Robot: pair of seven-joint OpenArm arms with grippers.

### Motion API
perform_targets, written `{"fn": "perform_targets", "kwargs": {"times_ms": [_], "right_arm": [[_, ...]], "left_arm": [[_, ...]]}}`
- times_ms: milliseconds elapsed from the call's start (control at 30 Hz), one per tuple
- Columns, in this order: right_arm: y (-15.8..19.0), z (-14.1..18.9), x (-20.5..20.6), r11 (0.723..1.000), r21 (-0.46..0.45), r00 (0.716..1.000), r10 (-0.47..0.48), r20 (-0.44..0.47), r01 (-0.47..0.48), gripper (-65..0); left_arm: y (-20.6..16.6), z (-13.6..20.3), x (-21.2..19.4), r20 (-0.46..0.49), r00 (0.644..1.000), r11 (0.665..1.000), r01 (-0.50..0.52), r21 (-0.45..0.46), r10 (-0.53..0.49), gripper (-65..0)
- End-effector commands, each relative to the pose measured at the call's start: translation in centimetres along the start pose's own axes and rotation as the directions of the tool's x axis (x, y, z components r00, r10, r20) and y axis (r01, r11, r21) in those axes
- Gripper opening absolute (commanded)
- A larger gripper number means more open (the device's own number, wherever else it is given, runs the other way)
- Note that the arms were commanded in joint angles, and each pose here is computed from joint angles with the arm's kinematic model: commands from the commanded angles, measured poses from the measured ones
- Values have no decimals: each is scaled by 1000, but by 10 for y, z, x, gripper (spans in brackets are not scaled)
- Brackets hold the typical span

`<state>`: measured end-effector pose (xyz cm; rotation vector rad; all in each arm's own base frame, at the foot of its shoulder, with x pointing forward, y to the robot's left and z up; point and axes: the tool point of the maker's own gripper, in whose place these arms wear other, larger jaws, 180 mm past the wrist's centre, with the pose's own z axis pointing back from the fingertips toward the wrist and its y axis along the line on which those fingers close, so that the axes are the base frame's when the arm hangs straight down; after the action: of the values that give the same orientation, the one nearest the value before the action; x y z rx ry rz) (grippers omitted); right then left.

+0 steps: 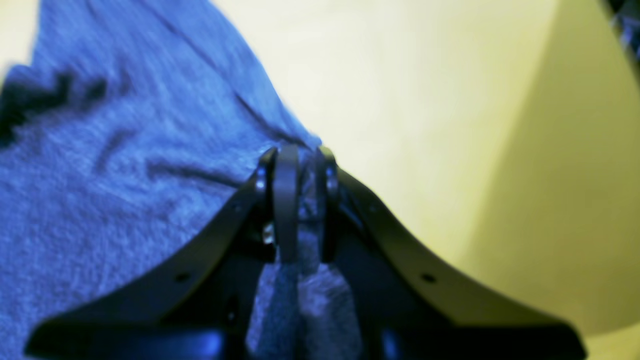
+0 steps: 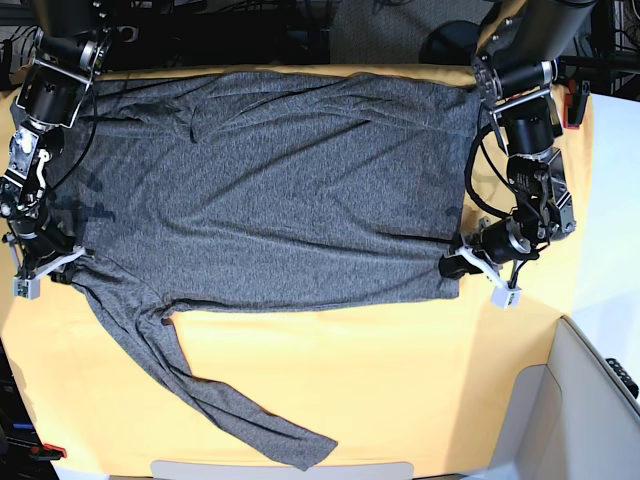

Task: Fold the T-shirt properly
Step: 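Hold the side edges with both grippers and adjust the grip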

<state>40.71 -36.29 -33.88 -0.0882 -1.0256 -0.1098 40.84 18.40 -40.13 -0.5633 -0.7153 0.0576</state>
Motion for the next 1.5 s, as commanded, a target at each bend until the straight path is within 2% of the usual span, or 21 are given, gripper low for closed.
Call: {"fn": "perform_targets", "kwargs": {"times_ms": [0,167,400,533,667,767,900,967,1100,1167,1267,1467], "right_arm": [[-7,7,28,1000,-11,997,24,78,-23,-600],[-2,25,43,996,-18,987,89,134,-88,-600],[5,46,33,988,-17,978,154,141,-153,-600],[-10,59,21,990,-54,982,133,135,-127,-600],[-28,64,16,993,-96,987,86,137,-73,-597],[-32,57,14,994,-96,991,54,124,-42,-575],[-36,39,11,996,-88,995,-9,104,18,-444],[-31,28,13,997,-71,995,-29,91,36,-406],[-7,2,19,1000,-6,999,-16,52,16,-404],[10,-9,24,998,56,999,-3,42,1,-404],[28,-21,27,991,131,999,-40,29,36,-403],[29,-31,23,986,142,996,-90,2,89,-403]], "left_arm": [[-5,11,29,80,996,999,44,-2,-44,-649],[-12,35,29,121,981,988,145,42,-150,-649],[-28,70,21,116,947,952,288,103,-299,-649],[-37,85,14,120,928,933,339,124,-353,-649],[-37,86,8,112,927,930,344,125,-358,-649],[-44,79,3,93,926,928,357,101,-367,-649],[-60,66,-5,64,911,913,405,53,-408,-649],[-64,63,-6,63,910,912,408,43,-411,-649],[-68,60,-8,57,907,908,417,32,-418,-649],[-71,59,-9,55,904,906,422,26,-423,-649],[-70,59,-9,54,905,906,422,26,-422,-649],[-70,59,-9,54,905,906,422,26,-422,-649]]}}
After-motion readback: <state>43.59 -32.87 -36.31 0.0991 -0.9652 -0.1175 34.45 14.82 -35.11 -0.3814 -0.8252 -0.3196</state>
